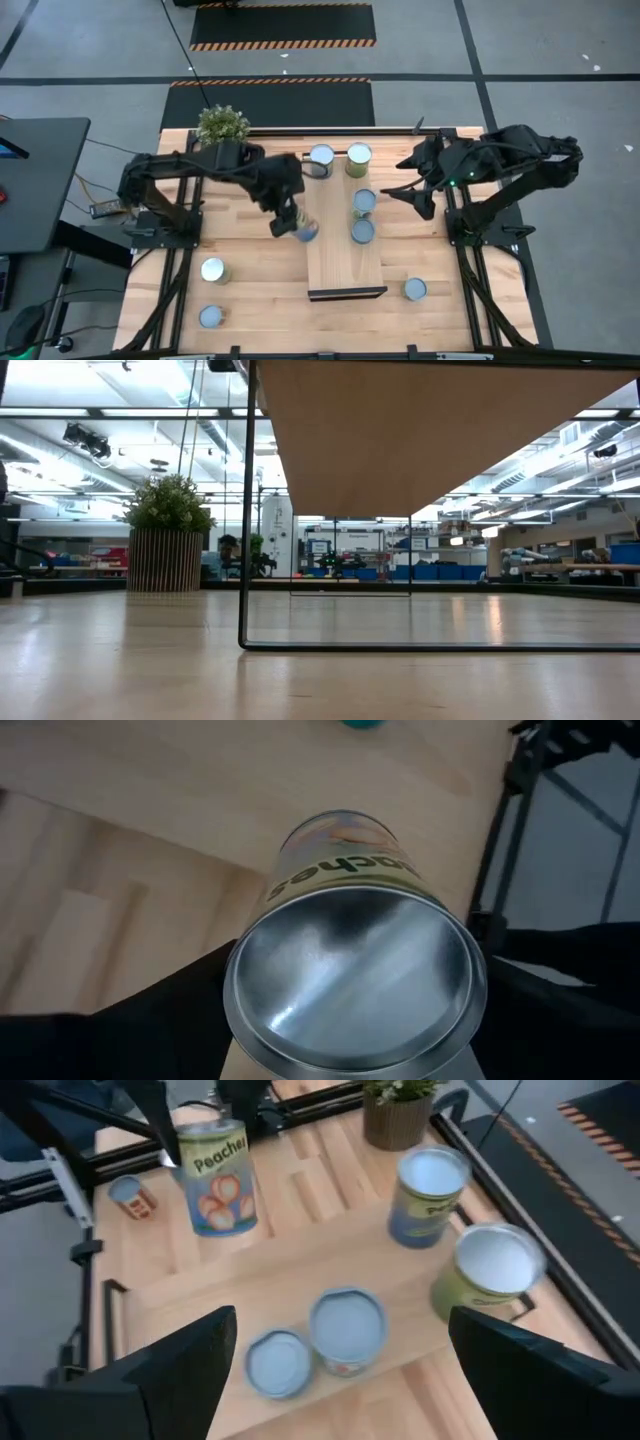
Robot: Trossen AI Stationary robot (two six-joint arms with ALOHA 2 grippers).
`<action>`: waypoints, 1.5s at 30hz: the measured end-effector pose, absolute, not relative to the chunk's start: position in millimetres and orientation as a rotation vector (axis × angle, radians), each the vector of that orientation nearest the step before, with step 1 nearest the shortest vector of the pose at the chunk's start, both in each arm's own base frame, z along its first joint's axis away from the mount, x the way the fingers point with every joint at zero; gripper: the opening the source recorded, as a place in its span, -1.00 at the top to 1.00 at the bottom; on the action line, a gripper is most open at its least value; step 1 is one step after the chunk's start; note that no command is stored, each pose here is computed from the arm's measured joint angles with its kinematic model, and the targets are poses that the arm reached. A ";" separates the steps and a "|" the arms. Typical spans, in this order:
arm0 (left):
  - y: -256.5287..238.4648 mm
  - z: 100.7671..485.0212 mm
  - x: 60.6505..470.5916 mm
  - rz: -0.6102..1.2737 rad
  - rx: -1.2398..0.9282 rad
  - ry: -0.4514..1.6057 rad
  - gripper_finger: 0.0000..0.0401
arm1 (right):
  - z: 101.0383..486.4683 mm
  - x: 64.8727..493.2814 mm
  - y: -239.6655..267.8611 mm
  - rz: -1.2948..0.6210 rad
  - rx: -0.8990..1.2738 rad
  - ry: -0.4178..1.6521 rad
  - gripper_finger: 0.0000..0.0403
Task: Pick and place cans onto a shelf
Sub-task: Put the canned peaches on the shelf
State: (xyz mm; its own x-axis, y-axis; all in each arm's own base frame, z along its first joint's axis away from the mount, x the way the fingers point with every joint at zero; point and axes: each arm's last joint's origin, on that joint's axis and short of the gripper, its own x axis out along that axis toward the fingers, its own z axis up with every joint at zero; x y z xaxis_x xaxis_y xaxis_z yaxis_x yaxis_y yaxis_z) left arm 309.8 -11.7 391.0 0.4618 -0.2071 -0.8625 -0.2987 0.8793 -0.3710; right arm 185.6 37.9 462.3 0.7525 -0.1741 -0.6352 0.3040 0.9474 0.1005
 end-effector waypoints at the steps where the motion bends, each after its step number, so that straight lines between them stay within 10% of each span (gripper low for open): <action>1: -8.0 392.9 310.7 0.064 -0.515 1.106 -0.60 | 460.2 183.8 35.7 -0.270 0.200 0.667 -0.85; 45: 60.0 361.0 380.3 0.095 0.033 1.339 -0.63 | 411.4 168.2 16.6 -0.353 0.380 0.480 -0.85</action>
